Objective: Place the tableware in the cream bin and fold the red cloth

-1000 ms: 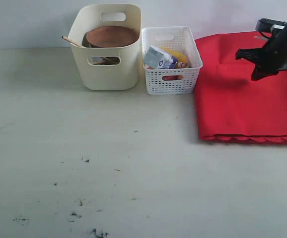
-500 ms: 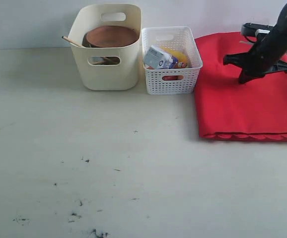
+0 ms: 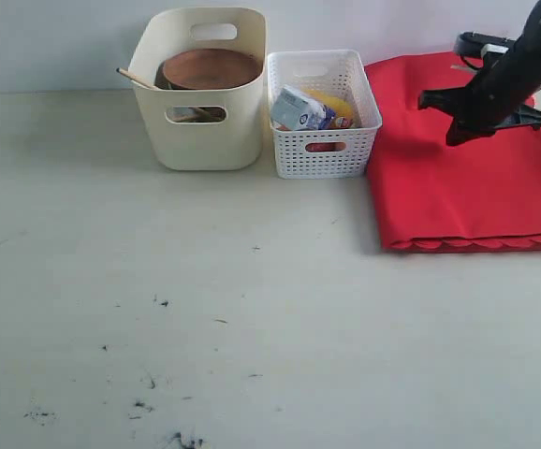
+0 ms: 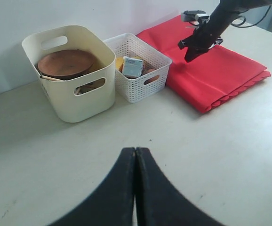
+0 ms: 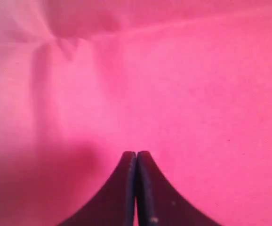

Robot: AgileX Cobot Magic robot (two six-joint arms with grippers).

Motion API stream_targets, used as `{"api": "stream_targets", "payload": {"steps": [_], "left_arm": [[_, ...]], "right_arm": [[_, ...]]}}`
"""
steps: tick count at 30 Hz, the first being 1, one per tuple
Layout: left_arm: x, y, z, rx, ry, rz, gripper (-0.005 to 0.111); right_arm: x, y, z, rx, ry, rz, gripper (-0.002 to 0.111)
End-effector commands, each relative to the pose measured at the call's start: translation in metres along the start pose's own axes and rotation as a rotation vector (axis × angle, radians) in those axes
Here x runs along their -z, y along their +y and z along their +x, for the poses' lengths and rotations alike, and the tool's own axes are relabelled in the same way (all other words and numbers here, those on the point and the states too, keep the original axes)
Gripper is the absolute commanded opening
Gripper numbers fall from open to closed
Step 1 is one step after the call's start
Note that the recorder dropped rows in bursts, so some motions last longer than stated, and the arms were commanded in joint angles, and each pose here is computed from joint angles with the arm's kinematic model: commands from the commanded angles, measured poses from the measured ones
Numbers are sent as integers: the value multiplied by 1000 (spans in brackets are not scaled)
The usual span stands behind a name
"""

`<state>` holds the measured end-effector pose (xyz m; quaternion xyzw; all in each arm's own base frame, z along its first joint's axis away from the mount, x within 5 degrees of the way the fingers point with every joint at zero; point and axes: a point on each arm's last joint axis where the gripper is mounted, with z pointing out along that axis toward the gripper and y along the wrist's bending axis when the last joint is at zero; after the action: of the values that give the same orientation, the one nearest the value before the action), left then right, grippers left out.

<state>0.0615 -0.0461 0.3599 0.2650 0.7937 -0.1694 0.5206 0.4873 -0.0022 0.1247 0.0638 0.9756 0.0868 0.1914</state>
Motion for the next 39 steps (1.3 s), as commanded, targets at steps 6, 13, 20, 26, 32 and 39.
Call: {"api": "stream_targets", "payload": {"steps": [6,13,20,26,32,39], "left_arm": [[0,2,0,-16,-20,-21,0],[0,2,0,-16,-20,-21,0],[0,2,0,-16,-20,-21,0],[0,2,-2,-19,-39,-24,0],[1,3,-14,-20,-175,-36,0],[1,4,-22,-21,-253,-43,0]], "right_arm": [[144,27,-31,57,-271,-31,0],[227,40,-20,89,-355,-51,0],[324,53,12,131,-474,-71,0],[385,54,72,156,-590,-78,0],[421,48,161,240,-731,-56,0],[436,39,243,334,-900,-21,0]]}}
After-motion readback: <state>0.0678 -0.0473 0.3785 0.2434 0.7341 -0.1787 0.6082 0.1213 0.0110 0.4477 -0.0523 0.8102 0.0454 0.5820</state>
